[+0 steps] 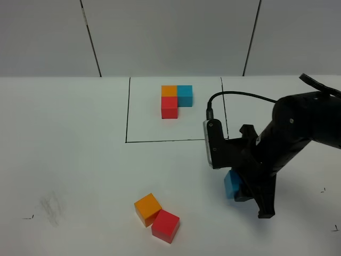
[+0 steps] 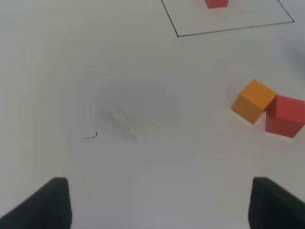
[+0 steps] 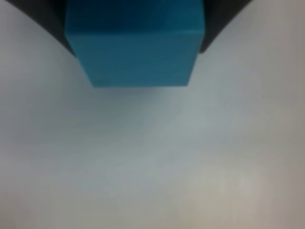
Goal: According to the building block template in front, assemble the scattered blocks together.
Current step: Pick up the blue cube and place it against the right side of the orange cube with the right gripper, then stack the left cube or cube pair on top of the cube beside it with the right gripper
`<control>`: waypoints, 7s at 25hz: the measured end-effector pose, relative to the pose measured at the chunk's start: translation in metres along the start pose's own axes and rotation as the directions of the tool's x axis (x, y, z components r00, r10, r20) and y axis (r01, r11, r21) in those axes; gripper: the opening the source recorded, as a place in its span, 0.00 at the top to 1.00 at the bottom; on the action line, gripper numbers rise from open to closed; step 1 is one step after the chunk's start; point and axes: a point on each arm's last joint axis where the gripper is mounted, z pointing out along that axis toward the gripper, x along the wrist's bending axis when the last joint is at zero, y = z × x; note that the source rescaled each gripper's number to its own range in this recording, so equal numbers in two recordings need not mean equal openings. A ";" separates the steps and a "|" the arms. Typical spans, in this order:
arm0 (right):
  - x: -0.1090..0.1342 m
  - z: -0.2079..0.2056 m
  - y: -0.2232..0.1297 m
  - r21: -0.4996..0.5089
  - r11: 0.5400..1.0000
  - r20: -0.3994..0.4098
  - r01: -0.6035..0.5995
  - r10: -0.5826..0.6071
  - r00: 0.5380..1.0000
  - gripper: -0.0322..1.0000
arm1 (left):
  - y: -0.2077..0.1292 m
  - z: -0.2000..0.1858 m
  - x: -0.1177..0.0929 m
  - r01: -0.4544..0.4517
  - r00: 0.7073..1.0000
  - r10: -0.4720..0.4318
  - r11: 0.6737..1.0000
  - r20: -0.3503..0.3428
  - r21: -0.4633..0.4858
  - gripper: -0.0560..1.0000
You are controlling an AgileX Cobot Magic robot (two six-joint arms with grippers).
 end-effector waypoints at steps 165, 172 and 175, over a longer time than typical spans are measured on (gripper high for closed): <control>0.010 0.042 0.131 0.261 0.965 0.024 -0.019 0.013 1.000 0.23 | 0.000 0.000 0.000 -0.001 1.000 0.001 1.000 0.000 0.000 0.04; -0.007 -0.024 0.115 0.162 0.943 0.152 -0.289 0.266 0.952 0.23 | 0.000 0.000 0.000 -0.001 1.000 0.001 1.000 0.000 0.000 0.04; -0.012 -0.060 0.100 0.098 0.896 0.191 -0.433 0.411 0.892 0.23 | 0.000 0.000 0.000 -0.001 1.000 0.001 1.000 0.000 0.000 0.04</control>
